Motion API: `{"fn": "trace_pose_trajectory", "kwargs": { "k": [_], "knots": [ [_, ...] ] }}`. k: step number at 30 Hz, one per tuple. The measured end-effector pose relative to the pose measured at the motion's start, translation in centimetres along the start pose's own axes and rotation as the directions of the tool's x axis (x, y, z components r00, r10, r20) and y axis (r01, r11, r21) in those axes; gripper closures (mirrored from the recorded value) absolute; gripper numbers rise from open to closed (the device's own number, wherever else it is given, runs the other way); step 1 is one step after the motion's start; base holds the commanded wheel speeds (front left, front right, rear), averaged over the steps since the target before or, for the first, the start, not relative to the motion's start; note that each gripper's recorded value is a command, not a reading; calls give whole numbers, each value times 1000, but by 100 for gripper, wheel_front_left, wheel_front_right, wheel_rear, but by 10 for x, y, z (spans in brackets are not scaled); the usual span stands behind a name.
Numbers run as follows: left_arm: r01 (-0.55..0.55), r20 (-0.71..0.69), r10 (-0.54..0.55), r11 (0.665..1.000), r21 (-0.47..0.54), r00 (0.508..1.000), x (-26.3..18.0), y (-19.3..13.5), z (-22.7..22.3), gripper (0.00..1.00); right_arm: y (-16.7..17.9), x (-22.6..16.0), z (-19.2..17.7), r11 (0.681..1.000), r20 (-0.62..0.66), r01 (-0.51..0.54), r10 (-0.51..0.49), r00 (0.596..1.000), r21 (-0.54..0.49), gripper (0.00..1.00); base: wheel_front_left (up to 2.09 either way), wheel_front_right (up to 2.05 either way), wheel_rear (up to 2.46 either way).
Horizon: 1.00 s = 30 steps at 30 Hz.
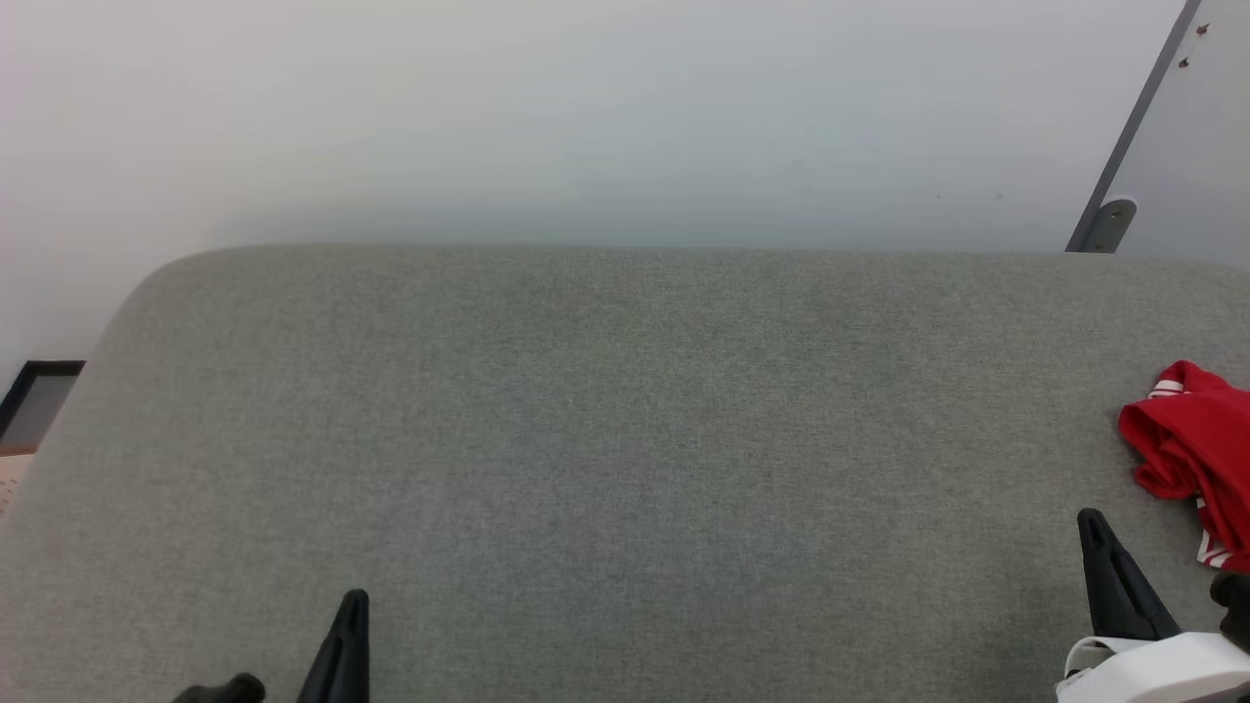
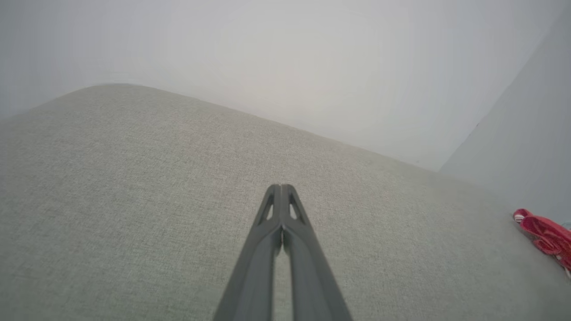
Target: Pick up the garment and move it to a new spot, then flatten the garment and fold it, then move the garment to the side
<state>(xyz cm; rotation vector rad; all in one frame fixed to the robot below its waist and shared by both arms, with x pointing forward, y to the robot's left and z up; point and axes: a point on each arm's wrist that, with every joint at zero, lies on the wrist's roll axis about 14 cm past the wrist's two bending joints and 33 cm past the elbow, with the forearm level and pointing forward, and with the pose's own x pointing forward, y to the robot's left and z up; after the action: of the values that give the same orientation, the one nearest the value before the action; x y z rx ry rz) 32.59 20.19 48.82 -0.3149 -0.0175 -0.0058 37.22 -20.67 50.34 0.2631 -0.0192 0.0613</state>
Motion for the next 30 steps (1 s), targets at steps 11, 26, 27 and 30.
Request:
{"fn": "trace_pose_trajectory", "kwargs": {
  "k": [11,26,27,30],
  "knots": [
    [-37,-10,36,982,-184,999,9,4,0,100,-3,1,-2,980,-14,43,-41,999,195,100,0,0,0],
    [-63,-19,61,917,-395,998,20,6,3,100,-4,5,-3,909,-26,74,-69,997,411,100,0,0,0],
    [-64,-20,61,912,-406,998,21,6,3,100,-4,5,-3,902,-26,76,-72,997,426,100,0,0,0],
    [-70,-27,65,894,-443,998,22,7,2,100,-5,5,-4,884,-30,81,-76,997,461,100,0,0,0]
  ]
}}
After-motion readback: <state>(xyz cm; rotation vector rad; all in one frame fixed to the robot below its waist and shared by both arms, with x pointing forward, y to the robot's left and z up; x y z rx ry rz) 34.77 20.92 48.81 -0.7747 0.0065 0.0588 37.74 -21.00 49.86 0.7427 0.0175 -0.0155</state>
